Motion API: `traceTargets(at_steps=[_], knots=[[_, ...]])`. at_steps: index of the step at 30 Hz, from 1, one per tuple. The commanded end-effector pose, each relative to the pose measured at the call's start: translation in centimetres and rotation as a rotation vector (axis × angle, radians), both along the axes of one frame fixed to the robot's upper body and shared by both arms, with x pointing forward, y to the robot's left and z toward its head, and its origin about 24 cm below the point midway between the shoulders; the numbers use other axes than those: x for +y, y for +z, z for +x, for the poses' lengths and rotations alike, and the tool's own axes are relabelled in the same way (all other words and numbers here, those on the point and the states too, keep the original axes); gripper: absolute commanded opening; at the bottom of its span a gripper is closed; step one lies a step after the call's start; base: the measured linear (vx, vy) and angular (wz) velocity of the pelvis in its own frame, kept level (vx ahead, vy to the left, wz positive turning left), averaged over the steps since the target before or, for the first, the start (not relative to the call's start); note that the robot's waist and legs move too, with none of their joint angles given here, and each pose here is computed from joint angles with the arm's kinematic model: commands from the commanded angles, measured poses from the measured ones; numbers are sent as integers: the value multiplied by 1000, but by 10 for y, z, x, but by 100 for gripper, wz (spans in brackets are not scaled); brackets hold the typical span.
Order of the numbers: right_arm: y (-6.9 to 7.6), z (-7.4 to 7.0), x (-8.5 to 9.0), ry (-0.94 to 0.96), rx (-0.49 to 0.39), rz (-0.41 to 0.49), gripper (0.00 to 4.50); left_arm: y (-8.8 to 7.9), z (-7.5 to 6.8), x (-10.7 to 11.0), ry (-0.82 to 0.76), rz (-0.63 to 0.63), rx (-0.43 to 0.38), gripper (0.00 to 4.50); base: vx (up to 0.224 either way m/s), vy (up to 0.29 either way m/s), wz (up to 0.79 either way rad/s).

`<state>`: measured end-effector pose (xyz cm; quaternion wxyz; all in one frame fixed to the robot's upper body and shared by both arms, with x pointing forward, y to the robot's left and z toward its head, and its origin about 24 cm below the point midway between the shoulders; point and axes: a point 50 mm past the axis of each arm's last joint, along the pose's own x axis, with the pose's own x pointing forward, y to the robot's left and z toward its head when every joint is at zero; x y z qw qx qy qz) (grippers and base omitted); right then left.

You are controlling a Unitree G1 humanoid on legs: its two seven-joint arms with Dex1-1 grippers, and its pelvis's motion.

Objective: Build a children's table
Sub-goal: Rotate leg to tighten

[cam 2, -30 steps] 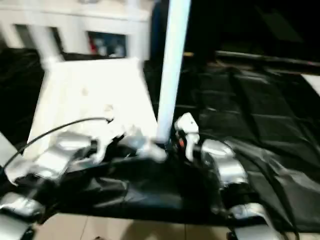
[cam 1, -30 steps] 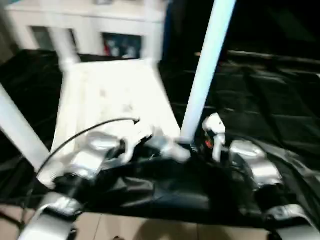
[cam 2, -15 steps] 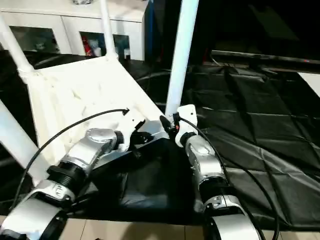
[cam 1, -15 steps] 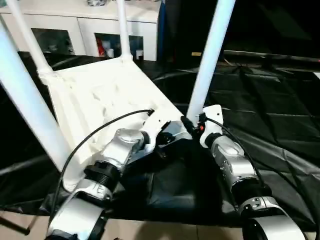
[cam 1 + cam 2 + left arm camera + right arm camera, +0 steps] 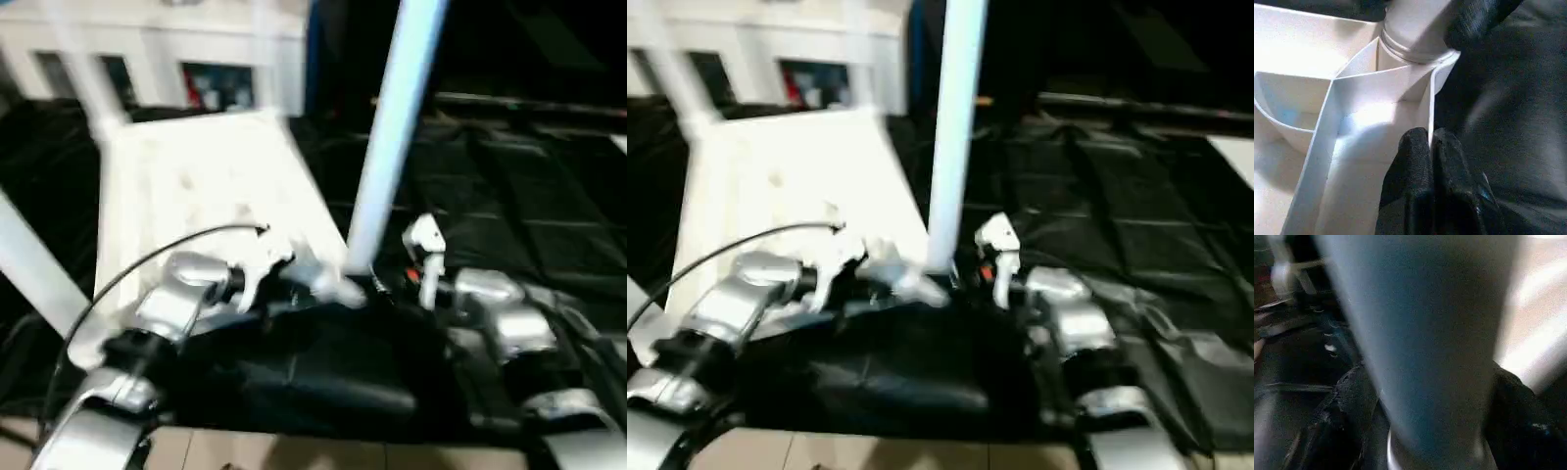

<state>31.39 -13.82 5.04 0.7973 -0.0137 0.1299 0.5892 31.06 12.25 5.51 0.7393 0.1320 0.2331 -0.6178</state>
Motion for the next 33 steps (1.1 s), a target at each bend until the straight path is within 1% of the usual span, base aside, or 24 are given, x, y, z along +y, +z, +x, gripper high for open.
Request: traceTargets(at_steps=[1,5,7,12,14,15,16,17,20,21,24,25,26,27,28,31,33], knots=[[-4,-9,-2,127,43,-55,291,6,-7,-8,-97,-59,18,0,0,0,0],[-3,-10,-7,161,51,-78,267,5,-10,-1,-118,-48,38,0,0,0,0],[-2,-11,-7,193,59,-94,245,6,-11,3,-125,-42,45,0,0,0,0],[-2,-14,-4,221,76,-85,226,6,-11,6,-119,-35,45,0,0,0,0],[-6,-14,1,191,79,-62,220,6,-7,6,-72,-35,19,0,0,0,0],[-6,-14,1,191,79,-62,219,6,-7,6,-72,-35,19,0,0,0,0],[-13,-6,9,30,45,-48,219,5,3,2,44,-32,-22,0,0,0,0],[-14,-6,9,24,44,-48,216,5,3,1,48,-32,-24,0,0,0,0],[-23,3,16,-188,32,-42,210,3,14,-4,176,-23,-58,0,0,0,0],[-34,7,25,-373,59,-18,205,1,24,-14,312,-20,-85,0,0,0,0],[-41,8,33,-493,87,-2,200,1,30,-24,396,-36,-96,0,0,0,0],[-44,8,45,-541,99,11,200,1,33,-34,449,-52,-102,0,0,0,0],[-45,8,48,-549,100,10,200,1,34,-37,455,-53,-105,0,0,0,0],[-46,7,56,-565,103,8,200,1,35,-43,469,-55,-114,0,0,0,0],[-46,5,71,-553,98,7,200,2,34,-55,460,-65,-120,0,0,0,0],[-45,4,82,-532,74,8,200,2,33,-64,442,-76,-125,0,0,0,0],[-41,3,88,-490,75,46,267,2,31,-70,409,-85,-125,0,0,0,0]])
